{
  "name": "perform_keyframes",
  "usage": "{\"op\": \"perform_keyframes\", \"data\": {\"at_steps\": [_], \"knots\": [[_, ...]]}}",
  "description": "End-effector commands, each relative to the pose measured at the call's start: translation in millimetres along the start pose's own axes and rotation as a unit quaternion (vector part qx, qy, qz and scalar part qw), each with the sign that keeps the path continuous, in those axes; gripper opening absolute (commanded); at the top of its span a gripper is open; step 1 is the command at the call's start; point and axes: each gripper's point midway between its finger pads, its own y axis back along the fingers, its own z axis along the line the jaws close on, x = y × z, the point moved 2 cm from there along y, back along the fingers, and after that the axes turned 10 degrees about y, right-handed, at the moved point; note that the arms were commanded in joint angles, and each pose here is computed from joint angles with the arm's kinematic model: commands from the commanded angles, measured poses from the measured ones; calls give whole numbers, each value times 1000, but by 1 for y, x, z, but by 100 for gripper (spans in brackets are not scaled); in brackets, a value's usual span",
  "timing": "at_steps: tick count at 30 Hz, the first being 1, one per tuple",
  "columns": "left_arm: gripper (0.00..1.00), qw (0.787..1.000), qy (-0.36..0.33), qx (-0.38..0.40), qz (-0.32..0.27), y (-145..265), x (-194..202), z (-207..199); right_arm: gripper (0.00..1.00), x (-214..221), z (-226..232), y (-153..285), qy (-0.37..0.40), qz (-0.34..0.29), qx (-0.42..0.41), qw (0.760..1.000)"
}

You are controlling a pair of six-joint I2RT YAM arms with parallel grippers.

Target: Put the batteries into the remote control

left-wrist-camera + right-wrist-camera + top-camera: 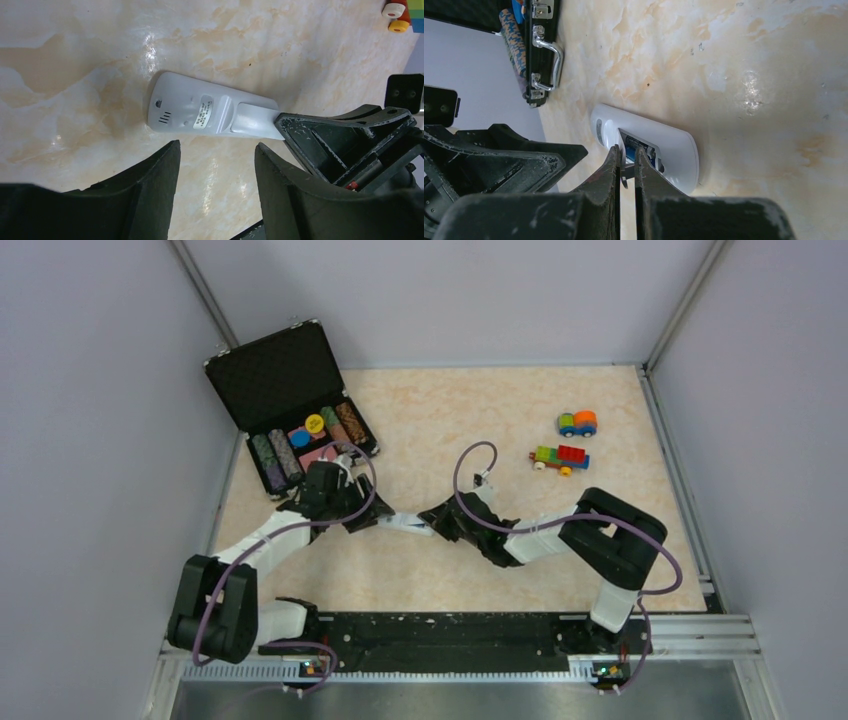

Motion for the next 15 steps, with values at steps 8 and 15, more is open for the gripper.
{"op": "perform_keyframes", "data": {"at_steps": [8,15], "knots": [[50,998,-9,50,23,-7,0,-16,8,33,-17,1,38,57,53,996],[45,998,-1,57,26,-12,0,-17,15,36,-23,4,34,69,81,994]]}}
